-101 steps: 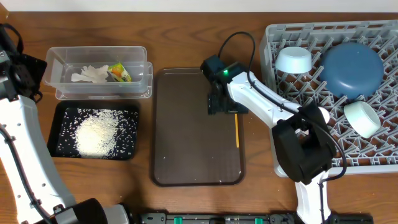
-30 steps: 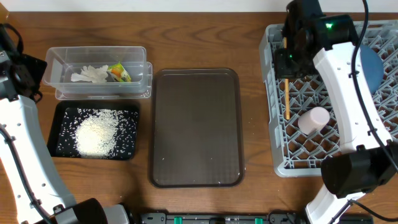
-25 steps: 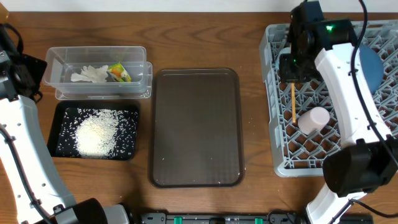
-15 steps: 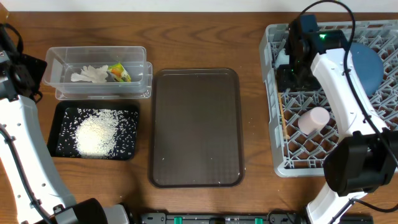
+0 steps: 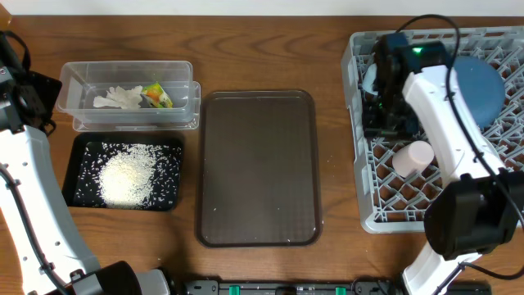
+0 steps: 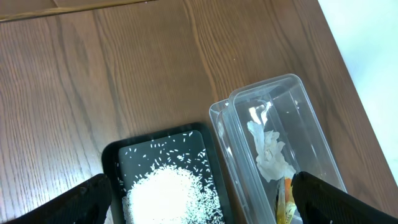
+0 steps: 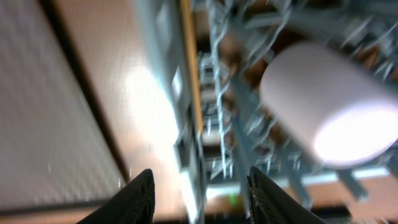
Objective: Sort waste into correct bins and load items into the dishwasher rack
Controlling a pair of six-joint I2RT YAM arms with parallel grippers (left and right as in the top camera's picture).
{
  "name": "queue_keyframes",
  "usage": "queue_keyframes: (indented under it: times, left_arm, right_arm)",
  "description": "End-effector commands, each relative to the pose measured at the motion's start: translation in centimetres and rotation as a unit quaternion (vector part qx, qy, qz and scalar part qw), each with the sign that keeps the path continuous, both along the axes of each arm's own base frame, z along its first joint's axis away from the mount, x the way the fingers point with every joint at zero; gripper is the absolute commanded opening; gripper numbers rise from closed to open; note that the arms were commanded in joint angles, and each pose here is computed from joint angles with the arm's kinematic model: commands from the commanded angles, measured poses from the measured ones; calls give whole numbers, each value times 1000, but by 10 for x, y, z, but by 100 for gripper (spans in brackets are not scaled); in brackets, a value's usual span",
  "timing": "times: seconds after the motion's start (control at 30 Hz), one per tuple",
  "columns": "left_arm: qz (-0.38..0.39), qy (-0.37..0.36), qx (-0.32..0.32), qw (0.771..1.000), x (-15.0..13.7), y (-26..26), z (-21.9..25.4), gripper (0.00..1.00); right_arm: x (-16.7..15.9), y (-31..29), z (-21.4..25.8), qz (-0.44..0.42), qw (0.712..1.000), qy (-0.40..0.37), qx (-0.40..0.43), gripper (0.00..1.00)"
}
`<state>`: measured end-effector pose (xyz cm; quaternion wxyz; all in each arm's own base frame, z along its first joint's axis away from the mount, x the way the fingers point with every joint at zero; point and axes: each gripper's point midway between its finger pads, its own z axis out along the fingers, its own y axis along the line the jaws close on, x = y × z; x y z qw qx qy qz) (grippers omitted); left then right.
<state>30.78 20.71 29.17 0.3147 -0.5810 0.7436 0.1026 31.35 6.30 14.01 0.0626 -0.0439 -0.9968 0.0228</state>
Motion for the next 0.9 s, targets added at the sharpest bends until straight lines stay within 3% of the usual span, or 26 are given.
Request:
queue_keyframes:
  times: [0.0, 0.17, 0.2, 0.23, 0.4, 0.57, 0.87]
  left_arm:
    - [6, 4, 4, 1000, -2, 3, 0, 95]
    - [6, 3, 4, 1000, -2, 3, 0, 95]
    - [6, 3, 4, 1000, -2, 3, 0, 95]
    - [6, 3, 4, 1000, -2, 3, 0, 95]
    - [6, 3, 4, 1000, -2, 3, 0, 95]
    - [6, 3, 4, 1000, -2, 3, 0, 95]
    - [6, 4, 4, 1000, -2, 3, 0, 95]
  right_arm:
    - [-24, 17, 30, 6, 1000, -18, 3, 46]
    - [-62, 16, 73, 16, 997, -64, -40, 54]
    - [-67, 19, 80, 23, 996, -77, -35, 91]
    - [-73, 21, 87, 30, 995, -92, -29, 99]
    - [-111, 21, 100, 22, 991, -129, -15, 99]
    - [-149, 9, 76, -32, 989, -142, -16, 99]
    - [-175, 2, 40, -69, 990, -119, -7, 99]
